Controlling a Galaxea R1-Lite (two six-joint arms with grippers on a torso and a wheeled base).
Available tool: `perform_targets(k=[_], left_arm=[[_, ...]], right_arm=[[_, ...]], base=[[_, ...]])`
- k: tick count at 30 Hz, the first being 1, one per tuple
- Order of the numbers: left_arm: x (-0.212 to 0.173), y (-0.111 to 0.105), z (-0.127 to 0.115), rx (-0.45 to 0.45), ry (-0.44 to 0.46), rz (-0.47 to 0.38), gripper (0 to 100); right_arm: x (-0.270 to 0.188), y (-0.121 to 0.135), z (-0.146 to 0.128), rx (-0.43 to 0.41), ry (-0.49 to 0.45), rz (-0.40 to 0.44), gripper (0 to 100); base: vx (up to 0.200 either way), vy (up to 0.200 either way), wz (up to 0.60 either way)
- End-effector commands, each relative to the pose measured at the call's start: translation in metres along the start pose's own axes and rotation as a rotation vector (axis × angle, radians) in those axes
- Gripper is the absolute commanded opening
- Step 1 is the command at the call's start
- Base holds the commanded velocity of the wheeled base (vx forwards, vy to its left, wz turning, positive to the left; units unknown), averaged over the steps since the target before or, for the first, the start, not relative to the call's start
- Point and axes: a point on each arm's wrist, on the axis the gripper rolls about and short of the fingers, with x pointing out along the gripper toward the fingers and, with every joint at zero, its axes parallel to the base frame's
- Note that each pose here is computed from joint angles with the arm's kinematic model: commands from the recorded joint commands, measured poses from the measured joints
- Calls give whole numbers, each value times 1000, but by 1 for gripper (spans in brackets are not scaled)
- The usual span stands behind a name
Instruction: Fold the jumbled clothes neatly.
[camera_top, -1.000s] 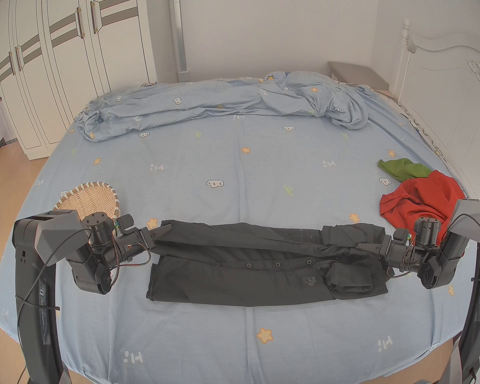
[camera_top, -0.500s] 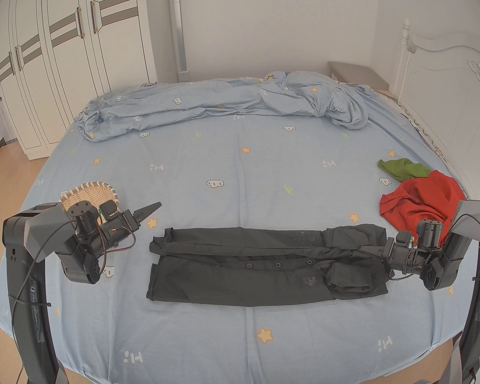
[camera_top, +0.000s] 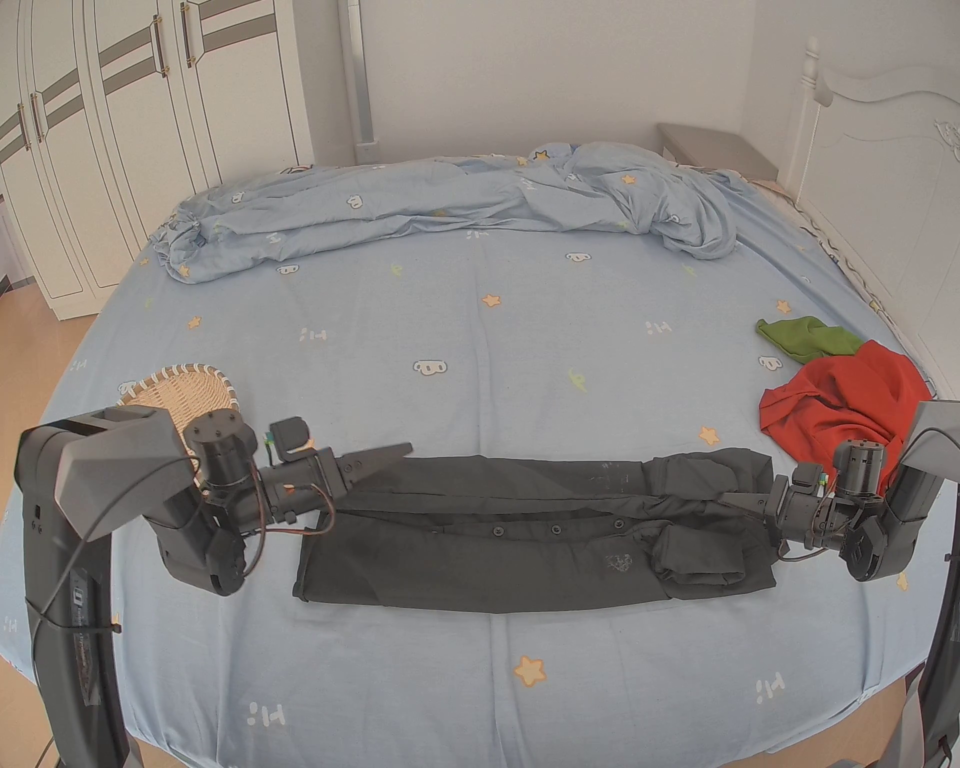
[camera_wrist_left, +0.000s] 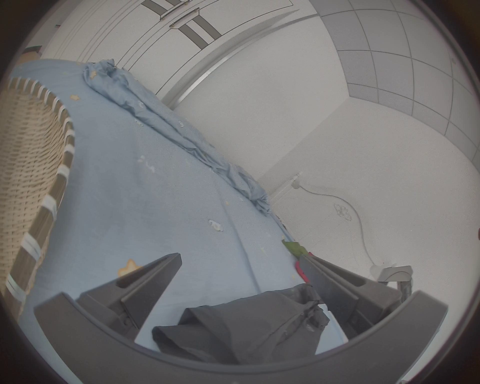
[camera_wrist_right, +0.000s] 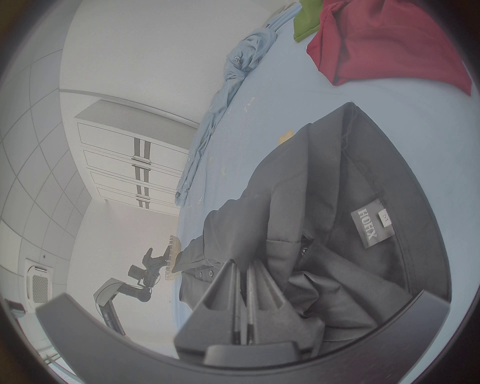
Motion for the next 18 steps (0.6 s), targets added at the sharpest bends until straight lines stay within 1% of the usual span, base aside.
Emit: perform_targets(k=[1,10,14,18], left_arm=[[14,12,-31,-58,71,0,100],[0,25,-39,-104,75,47,100],[0,20,-33,-89,67,40,100],[-3,21,-34,-98,66,51,100]], right_arm=[[0,-2,-1,4,3,-2,0],[0,-2,-2,7,5,-4,0],[1,-1,-3,9,11,-3,0],[0,-1,-4,11,12,-5,0]], base=[[0,0,0],[0,0,0],[0,0,0],[0,0,0]])
